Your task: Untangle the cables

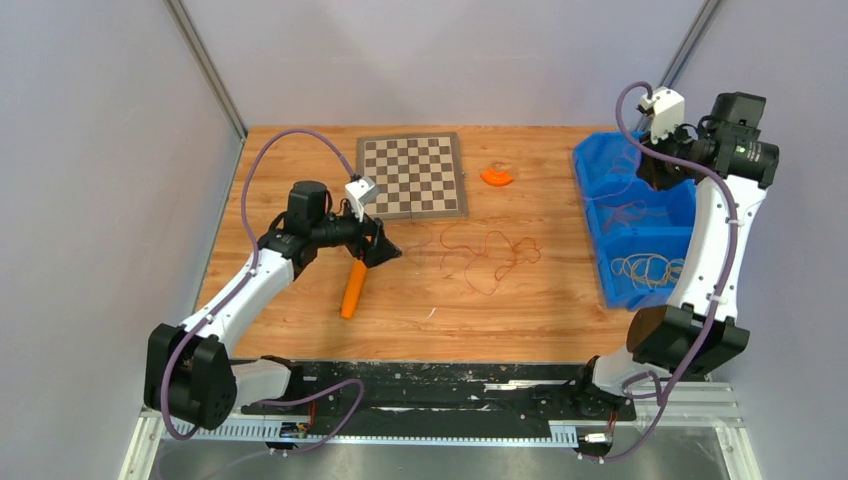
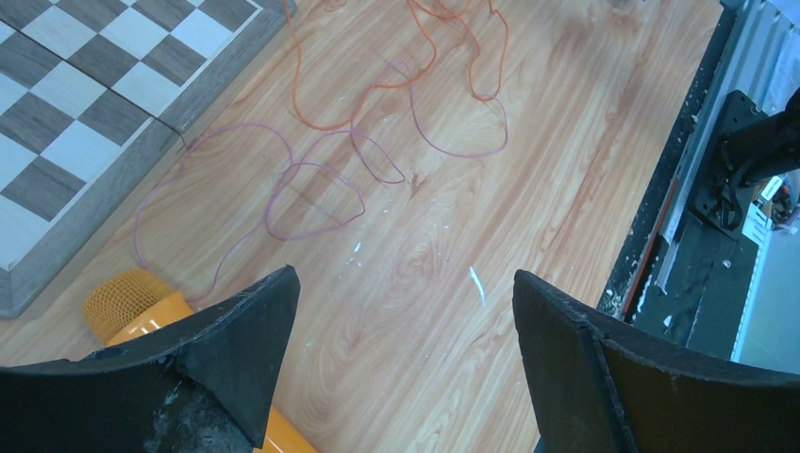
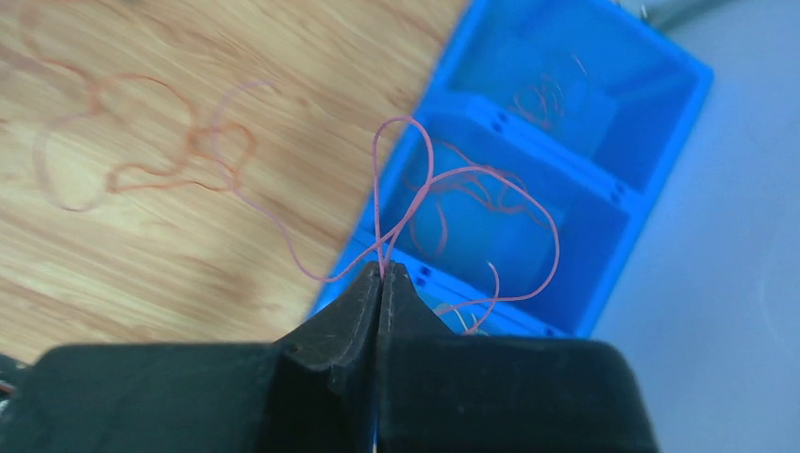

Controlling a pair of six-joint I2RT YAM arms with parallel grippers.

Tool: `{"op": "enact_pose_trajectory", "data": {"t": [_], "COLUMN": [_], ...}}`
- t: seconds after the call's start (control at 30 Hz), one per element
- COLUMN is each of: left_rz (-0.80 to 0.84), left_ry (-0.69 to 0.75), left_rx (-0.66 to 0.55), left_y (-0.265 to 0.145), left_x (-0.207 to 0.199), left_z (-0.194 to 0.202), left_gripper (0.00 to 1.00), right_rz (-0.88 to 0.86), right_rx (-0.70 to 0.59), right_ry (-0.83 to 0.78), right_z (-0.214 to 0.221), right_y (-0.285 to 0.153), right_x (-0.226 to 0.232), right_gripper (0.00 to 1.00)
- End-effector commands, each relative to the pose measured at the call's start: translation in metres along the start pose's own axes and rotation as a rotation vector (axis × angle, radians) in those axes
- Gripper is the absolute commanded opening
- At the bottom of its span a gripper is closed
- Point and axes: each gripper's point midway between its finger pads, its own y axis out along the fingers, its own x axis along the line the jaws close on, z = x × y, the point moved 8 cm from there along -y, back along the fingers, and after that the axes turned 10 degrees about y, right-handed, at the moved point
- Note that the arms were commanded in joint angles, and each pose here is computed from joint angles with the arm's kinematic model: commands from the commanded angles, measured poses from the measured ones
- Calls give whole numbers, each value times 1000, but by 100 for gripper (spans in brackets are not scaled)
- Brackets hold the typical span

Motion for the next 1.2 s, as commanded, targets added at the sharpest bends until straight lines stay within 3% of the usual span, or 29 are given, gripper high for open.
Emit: {"op": "enact_pose_trajectory", "data": {"t": [0.0,0.2,0.5,0.93,1.17], "left_rz": [11,11,-23,-15,-32], "left_ry": [53,38,45,-46,-40], "left_rx": [-52,-44,-12,54,75], "left_y": [5,13,16,31,29], "left_x": [5,10,18,29,30], "left_z": [-16,-13,-14,-5,0], "left_gripper": [91,92,92,93,93], "right_rz": [155,255,326,304,270], "right_rx": [97,89,48,85,85], "right_ry": [4,111,97,68,57], "right_z": [15,1,-6,19,24], "right_y": [2,46,110,212,239], "right_x": [-51,-106,-164,-184,-181], "right_gripper": [0,0,0,2,3]}}
